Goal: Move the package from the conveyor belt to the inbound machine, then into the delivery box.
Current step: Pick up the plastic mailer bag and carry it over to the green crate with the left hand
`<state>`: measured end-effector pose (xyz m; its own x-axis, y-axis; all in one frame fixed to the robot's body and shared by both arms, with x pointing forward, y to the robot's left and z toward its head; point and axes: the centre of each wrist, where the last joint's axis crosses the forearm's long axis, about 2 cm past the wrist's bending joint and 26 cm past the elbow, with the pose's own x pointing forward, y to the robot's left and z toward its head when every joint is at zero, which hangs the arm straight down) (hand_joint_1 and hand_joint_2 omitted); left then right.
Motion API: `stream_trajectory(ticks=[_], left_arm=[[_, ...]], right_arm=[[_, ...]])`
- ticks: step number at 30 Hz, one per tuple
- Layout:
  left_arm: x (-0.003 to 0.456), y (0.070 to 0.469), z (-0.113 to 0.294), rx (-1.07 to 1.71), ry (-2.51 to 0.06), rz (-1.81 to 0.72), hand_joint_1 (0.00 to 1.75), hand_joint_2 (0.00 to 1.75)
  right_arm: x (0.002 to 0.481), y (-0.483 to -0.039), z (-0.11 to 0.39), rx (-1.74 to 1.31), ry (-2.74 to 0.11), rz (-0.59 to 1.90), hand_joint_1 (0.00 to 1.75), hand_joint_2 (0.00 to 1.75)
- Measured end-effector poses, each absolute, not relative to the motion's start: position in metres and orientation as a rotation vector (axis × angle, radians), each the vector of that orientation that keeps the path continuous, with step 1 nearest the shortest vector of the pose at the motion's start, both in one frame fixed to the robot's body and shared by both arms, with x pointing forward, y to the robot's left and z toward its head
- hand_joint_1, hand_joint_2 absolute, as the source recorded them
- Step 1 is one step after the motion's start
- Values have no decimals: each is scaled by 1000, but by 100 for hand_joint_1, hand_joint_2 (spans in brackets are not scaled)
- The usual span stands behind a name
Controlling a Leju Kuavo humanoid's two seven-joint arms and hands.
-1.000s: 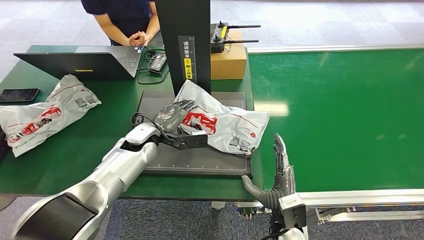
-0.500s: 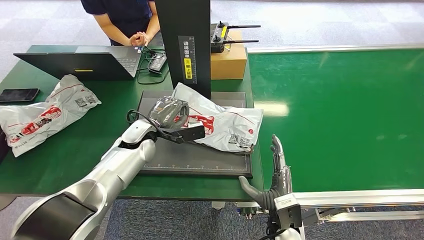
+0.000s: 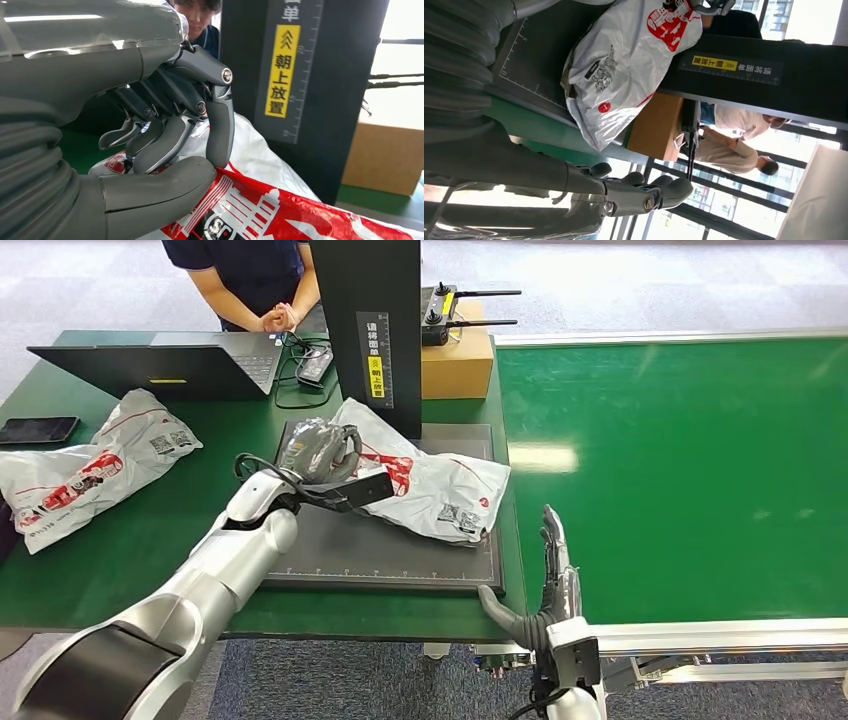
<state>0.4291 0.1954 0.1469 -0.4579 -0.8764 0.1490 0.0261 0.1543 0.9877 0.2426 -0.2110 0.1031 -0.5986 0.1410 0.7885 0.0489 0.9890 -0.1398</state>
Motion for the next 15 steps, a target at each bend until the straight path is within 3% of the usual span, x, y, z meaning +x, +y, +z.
stream_trajectory(ticks=[15], left_arm=[[443, 209, 169, 845, -1752, -1312, 175, 175]], right_arm=[[247, -210, 101, -166, -2204, 136, 0, 175]])
